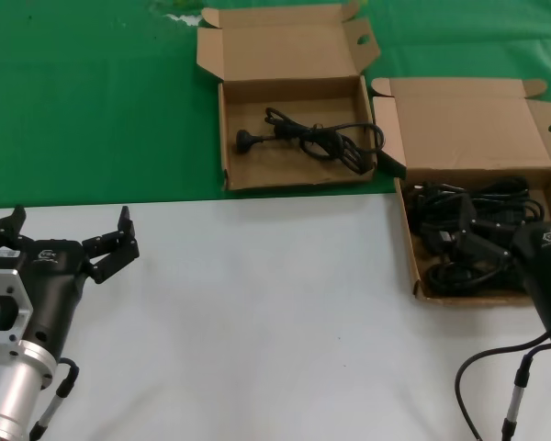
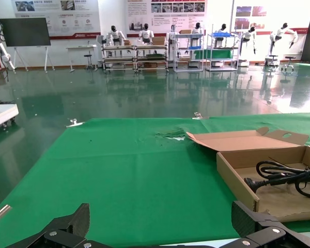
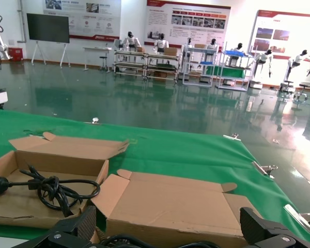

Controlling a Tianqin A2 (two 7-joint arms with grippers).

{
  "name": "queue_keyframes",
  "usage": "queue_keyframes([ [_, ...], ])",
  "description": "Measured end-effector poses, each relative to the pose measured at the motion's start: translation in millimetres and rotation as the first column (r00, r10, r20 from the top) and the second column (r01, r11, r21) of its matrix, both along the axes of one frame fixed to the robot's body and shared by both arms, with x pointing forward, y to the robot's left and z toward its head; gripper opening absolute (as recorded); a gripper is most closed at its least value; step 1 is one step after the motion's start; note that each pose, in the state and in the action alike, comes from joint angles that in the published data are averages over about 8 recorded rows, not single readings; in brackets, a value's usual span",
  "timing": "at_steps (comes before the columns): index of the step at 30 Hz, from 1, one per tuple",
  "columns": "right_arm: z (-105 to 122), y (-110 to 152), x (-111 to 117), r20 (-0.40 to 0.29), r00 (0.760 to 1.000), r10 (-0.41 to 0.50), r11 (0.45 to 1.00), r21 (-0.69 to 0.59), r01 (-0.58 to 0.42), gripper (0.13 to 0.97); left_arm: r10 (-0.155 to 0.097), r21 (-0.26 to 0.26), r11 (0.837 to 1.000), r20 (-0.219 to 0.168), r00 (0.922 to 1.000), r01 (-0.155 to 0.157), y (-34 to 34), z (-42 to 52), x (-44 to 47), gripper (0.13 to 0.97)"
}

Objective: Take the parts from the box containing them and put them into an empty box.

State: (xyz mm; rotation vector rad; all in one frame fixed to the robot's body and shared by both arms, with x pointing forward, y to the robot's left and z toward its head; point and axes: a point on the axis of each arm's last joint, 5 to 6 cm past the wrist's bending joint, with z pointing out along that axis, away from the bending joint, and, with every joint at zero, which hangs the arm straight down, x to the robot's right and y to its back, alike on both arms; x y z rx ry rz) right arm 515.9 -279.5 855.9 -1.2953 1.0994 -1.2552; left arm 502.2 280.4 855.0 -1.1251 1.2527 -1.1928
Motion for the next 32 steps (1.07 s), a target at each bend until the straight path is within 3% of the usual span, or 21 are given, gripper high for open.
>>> queue_keyframes([
  [32,0.0,0.0,0.0,0.0,1.0,0.0,1.0,0.0,0.0,0.966,0.0,0.0,1.0,0.0,1.0,0.0,0.0,0.0,0.0,0.966],
])
